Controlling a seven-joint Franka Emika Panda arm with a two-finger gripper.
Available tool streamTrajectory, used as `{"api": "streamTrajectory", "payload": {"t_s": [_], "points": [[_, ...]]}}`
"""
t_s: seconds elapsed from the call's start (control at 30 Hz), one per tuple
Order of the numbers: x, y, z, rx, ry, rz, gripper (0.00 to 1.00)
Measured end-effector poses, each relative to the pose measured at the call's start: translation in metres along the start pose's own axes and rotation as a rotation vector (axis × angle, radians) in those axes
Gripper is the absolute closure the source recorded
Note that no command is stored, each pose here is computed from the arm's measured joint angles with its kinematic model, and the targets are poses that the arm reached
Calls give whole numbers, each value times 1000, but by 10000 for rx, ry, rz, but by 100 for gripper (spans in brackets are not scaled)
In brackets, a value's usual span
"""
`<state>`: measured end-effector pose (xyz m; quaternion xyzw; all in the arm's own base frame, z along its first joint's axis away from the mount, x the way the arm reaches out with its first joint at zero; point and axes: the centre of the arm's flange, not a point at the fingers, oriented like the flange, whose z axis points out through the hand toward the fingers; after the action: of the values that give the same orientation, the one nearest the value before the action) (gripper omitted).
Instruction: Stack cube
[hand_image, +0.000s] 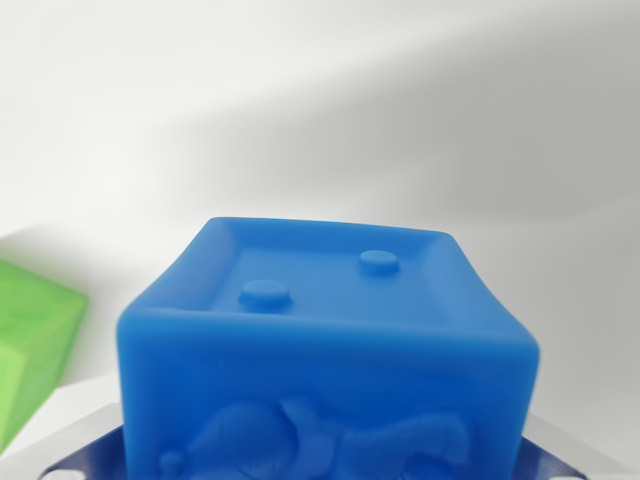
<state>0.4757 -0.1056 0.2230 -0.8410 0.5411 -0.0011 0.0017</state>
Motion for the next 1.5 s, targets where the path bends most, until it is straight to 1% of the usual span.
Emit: {"api": "streamTrajectory", "payload": {"t_s": [0.17, 0.5, 0.63, 0.83, 1.0, 1.2, 1.5], "points": [[-9, -4, -4, -5, -2, 243, 100], [-25, -11, -12, 2, 2, 706, 100], [-32, -15, -15, -3, -3, 900, 100], [-41, -19, -20, 2, -7, 1171, 100], [-50, -23, -23, -6, -9, 1419, 100], [-60, -28, -29, 6, -5, 1710, 100], [-75, -35, -35, -1, -5, 2106, 100]]}}
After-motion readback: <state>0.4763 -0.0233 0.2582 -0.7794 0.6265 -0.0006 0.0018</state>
